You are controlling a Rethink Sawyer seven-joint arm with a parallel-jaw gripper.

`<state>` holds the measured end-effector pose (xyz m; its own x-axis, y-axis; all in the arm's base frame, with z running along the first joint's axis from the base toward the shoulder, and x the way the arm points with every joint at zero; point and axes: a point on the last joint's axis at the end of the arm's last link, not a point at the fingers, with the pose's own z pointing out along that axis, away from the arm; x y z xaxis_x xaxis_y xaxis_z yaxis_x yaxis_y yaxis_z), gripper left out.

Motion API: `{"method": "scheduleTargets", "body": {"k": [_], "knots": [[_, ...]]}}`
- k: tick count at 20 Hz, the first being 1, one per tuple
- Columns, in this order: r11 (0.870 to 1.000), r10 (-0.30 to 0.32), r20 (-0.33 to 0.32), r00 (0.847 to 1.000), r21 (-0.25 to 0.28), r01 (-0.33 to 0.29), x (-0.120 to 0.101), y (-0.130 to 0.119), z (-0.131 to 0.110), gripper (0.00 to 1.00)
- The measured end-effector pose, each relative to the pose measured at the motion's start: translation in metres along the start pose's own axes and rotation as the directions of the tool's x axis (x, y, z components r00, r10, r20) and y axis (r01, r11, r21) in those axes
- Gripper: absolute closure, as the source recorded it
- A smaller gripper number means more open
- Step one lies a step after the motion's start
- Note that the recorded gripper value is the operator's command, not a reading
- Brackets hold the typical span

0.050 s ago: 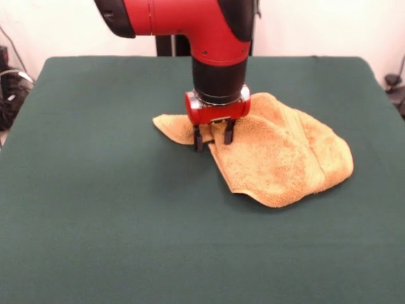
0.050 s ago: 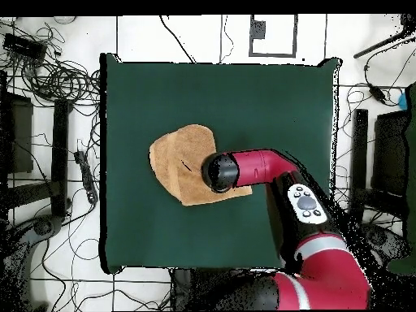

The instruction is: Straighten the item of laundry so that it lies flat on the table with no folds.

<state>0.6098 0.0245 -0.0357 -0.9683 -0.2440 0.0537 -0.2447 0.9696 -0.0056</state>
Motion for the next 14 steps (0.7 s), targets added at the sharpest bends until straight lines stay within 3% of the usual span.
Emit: {"method": "scheduleTargets", "body": {"k": [1, 2, 8, 14], "knots": [[1.0, 0.01, 0.0, 1.0, 0.006, -0.01, -0.001, 0.002, 0.0, 0.0], [0.996, 0.079, 0.009, 0.997, 0.036, -0.079, -0.004, 0.012, -0.002, 1.0], [0.983, 0.174, 0.048, 0.984, 0.06, -0.176, -0.01, 0.029, -0.004, 1.0], [0.96, 0.265, 0.091, 0.96, 0.066, -0.271, -0.014, 0.036, -0.004, 1.0]]}}
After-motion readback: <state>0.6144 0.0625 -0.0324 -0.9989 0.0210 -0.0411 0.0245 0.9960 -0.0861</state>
